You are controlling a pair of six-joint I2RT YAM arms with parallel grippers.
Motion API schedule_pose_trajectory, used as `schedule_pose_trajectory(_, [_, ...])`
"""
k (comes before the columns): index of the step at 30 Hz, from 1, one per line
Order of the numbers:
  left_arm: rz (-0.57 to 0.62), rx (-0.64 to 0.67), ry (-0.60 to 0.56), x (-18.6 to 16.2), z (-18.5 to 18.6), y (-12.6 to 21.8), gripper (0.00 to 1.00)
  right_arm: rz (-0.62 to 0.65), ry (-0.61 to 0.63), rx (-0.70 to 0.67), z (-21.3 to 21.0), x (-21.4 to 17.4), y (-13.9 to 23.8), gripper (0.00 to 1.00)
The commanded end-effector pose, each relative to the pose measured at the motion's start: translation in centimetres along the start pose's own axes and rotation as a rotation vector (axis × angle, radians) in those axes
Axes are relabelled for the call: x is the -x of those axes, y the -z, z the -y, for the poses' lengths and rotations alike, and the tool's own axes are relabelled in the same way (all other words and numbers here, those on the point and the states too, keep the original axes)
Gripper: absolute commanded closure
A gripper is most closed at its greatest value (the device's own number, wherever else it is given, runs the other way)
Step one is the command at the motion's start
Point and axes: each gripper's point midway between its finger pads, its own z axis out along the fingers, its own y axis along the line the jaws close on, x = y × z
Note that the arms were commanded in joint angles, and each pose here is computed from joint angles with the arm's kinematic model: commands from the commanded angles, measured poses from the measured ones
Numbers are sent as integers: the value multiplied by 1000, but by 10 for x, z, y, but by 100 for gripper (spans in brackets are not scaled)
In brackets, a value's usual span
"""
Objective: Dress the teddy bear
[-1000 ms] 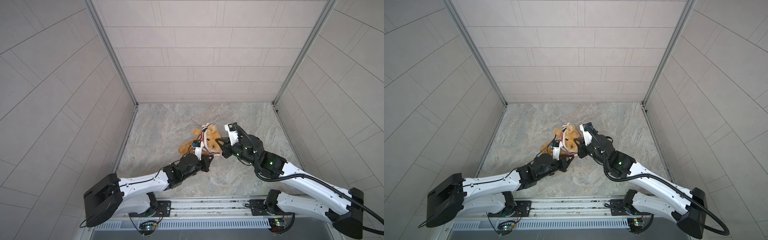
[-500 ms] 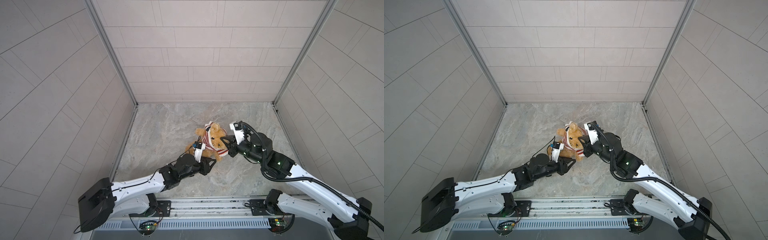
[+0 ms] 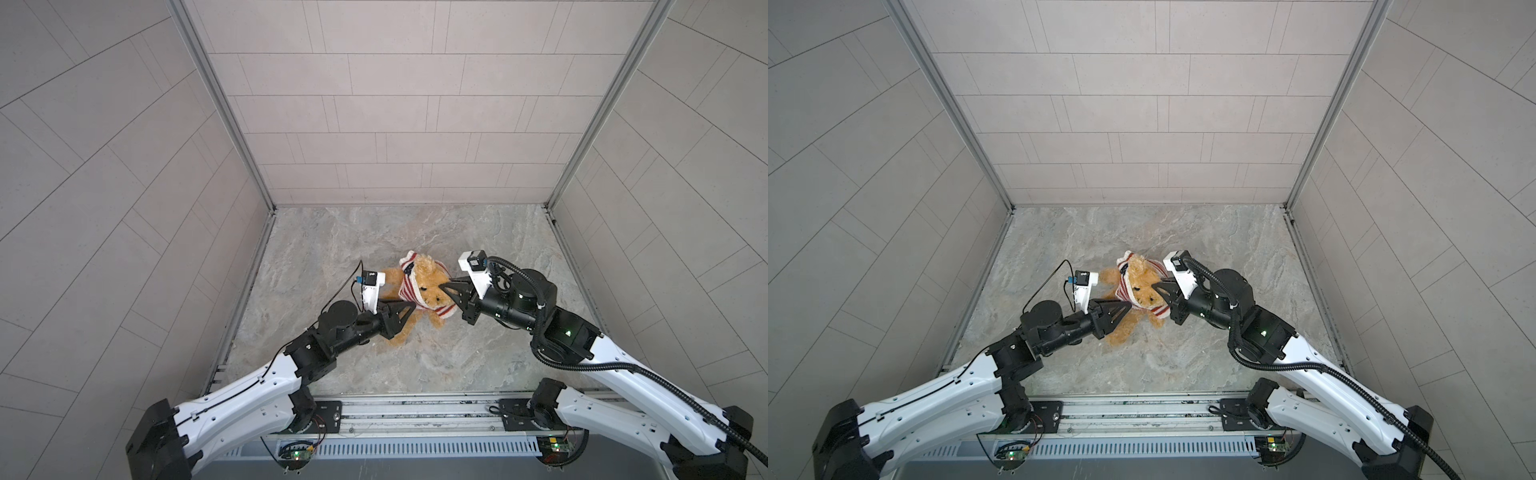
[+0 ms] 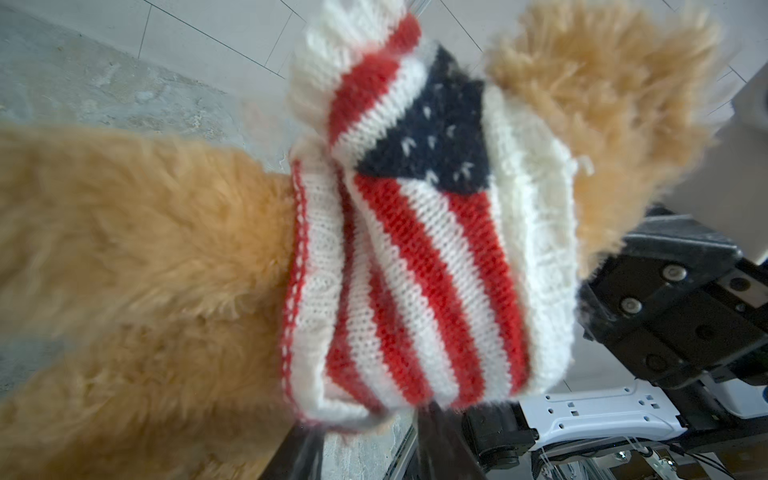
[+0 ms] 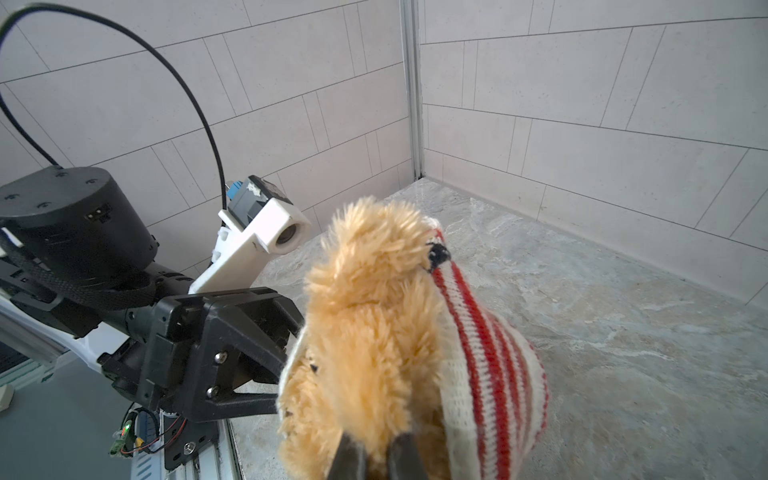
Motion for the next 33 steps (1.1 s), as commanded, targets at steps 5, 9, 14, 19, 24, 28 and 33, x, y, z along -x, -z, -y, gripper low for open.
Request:
schedule_pose_trajectory(5, [11, -24, 11, 7, 6, 0, 69, 111, 38, 87, -17, 26, 5, 100])
schedule_pose_trajectory(9, [17, -13, 17, 8, 4, -2, 79, 120, 39, 100, -20, 27, 7, 100])
schedule_pose_trajectory(14, [21, 50, 23, 6, -10, 0, 98, 118, 42, 92, -19, 27, 11, 100])
schedule_pose_trajectory(19, [26, 162, 105, -6, -52, 7, 100, 118, 59, 81, -19, 30, 18, 100])
schedule_pose_trajectory(24, [42, 222, 157, -13, -83, 17, 100, 101, 116, 103, -26, 29, 27, 100])
schedule_pose_trajectory(28, [38, 248, 155, -16, -93, 20, 100, 103, 136, 125, -30, 30, 30, 100])
schedule_pose_trajectory(33, [29, 261, 144, -17, -97, 20, 100, 90, 177, 157, -35, 22, 27, 100])
